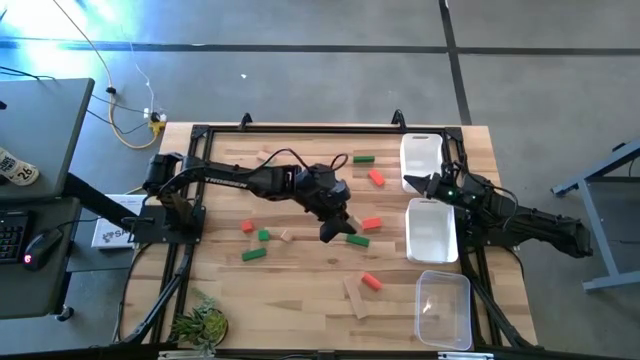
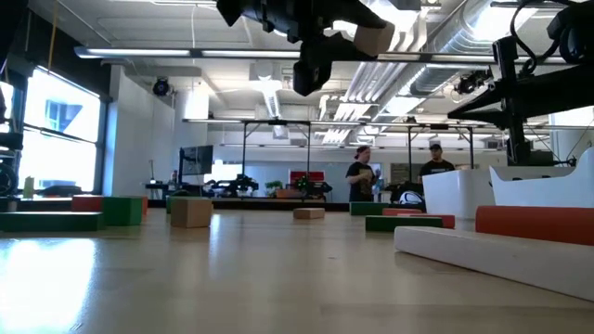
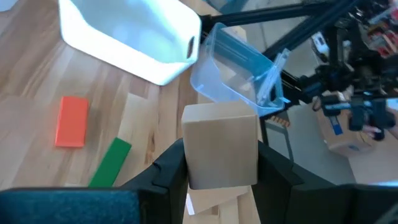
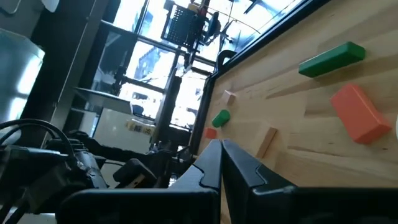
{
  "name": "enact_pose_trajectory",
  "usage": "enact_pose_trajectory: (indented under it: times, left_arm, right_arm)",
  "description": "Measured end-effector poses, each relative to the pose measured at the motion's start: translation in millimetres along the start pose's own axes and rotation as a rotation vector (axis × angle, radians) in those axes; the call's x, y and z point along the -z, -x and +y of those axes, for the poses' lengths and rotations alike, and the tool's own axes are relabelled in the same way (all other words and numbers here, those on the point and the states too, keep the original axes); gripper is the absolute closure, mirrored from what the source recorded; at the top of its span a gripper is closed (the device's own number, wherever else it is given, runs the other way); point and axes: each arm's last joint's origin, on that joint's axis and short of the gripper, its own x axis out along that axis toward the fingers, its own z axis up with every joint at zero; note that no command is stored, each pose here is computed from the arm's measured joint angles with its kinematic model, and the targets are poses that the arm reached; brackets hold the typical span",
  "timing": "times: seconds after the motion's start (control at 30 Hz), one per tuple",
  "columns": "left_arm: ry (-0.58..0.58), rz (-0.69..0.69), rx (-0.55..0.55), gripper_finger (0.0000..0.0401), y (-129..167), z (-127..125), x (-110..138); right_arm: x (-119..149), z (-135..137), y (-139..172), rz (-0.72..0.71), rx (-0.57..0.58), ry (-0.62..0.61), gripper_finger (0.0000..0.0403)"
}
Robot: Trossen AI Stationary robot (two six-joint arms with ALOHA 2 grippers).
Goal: Sort & place blocks by color
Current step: Put the brown block into the top white bin
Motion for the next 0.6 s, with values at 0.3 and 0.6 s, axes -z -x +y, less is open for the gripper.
enact_pose_trajectory:
  times: [0.3,0.6]
  left_arm:
    - [-0.045,0.027,0.038,0.0284,0.5,0.1,1.0]
    - [-0.052,0.027,0.038,0.0284,0.3,-0.3,1.1]
  right_arm:
    - [-0.6,0.2,0.1,-0.015,0.004,0.000,0.0403]
    - [-0.9,-0.4,0.1,-0.029,0.015,0.034,0.0403]
